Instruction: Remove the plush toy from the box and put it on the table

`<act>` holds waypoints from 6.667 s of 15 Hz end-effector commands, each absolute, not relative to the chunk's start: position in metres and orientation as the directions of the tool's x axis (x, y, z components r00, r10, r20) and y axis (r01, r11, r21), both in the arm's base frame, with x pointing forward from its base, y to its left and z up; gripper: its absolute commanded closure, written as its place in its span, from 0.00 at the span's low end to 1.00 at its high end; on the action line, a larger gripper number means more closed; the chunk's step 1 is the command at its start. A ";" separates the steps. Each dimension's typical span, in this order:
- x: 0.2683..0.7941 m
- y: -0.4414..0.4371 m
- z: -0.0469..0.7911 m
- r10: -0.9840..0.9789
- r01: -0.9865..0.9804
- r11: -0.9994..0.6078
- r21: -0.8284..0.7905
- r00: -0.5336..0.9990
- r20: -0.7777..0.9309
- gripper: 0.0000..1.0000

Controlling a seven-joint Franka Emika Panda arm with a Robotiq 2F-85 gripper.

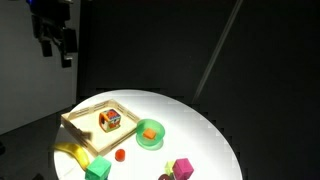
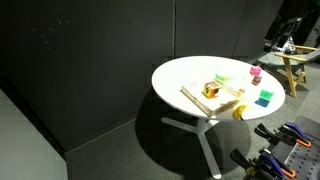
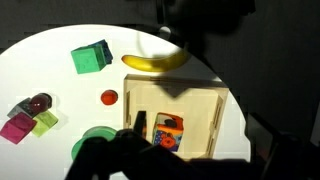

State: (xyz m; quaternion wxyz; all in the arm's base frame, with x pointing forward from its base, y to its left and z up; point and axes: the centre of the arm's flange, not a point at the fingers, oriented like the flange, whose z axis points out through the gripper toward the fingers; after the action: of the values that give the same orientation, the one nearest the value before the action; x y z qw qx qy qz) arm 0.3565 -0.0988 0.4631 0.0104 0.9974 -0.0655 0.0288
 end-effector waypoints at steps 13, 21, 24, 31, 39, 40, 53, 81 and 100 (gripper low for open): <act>0.461 -0.084 0.481 -0.259 -0.262 -0.965 0.022 0.962 0.083 0.00; 0.503 -0.095 0.470 -0.338 -0.341 -0.939 0.038 0.939 0.067 0.00; 0.515 -0.102 0.457 -0.337 -0.339 -0.940 0.042 0.940 0.054 0.00; 0.532 -0.117 0.417 -0.338 -0.340 -0.939 0.057 0.940 0.041 0.00; 0.532 -0.128 0.383 -0.356 -0.357 -0.932 0.059 0.934 0.026 0.00; 0.533 -0.130 0.382 -0.359 -0.360 -0.931 0.059 0.933 0.028 0.00; 0.550 -0.135 0.361 -0.372 -0.372 -0.926 0.071 0.928 0.008 0.00; 0.612 -0.136 0.209 -0.332 -0.329 -0.941 0.083 0.943 -0.023 0.00; 0.613 -0.133 0.161 -0.309 -0.303 -0.948 0.093 0.949 -0.059 0.00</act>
State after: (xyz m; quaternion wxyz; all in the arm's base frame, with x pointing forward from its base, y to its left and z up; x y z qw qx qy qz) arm 0.6056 -0.1291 0.1645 0.0477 0.9854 -0.1582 -0.0404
